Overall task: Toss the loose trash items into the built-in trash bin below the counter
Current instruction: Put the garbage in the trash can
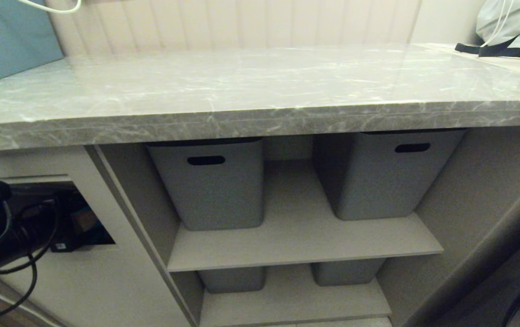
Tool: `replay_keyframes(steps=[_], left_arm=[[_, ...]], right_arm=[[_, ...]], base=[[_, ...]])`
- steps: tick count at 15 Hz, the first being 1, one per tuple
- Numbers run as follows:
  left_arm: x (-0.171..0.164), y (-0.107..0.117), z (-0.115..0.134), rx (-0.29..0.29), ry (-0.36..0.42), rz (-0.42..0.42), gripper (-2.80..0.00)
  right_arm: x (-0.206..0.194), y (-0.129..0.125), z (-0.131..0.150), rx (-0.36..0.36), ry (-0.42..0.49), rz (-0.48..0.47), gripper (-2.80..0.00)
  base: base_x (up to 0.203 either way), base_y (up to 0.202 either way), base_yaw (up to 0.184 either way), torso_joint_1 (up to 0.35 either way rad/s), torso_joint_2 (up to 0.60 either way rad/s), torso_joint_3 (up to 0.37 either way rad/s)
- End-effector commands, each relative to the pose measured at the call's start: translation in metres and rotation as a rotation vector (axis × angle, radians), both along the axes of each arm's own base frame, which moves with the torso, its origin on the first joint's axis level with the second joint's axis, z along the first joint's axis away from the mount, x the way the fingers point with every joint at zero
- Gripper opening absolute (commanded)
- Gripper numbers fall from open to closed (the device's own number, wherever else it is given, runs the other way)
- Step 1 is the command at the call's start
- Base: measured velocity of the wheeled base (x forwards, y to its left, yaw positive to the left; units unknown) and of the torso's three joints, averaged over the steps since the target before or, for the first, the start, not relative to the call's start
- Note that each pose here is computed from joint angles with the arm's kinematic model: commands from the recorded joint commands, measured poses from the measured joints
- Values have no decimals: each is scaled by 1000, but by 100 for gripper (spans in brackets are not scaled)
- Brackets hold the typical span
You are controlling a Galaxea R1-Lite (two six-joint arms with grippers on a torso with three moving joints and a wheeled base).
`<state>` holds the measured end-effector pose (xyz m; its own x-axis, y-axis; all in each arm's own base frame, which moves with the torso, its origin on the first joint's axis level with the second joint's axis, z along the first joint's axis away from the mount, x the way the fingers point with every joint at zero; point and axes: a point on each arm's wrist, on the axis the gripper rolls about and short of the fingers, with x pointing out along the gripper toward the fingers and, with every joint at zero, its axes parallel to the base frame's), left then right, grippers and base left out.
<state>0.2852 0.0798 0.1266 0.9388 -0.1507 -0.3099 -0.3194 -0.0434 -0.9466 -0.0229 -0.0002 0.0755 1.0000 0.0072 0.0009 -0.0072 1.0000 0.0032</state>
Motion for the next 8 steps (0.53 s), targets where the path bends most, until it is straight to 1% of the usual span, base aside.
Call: replay_keyframes(steps=[1, 5, 8], left_arm=[[-1, 0, 4, -2, -19, 1, 0], [-10, 0, 10, 7, -38, 13, 0], [-37, -2, 10, 13, -28, 39, 0]], right_arm=[[0, 0, 0, 0, -1, 0, -280], [0, 0, 0, 0, -1, 0, -280], [0, 0, 0, 0, -1, 0, -280]], base=[[0, 0, 0, 0, 0, 0], [0, 0, 0, 0, 0, 0], [0, 0, 0, 0, 0, 0]])
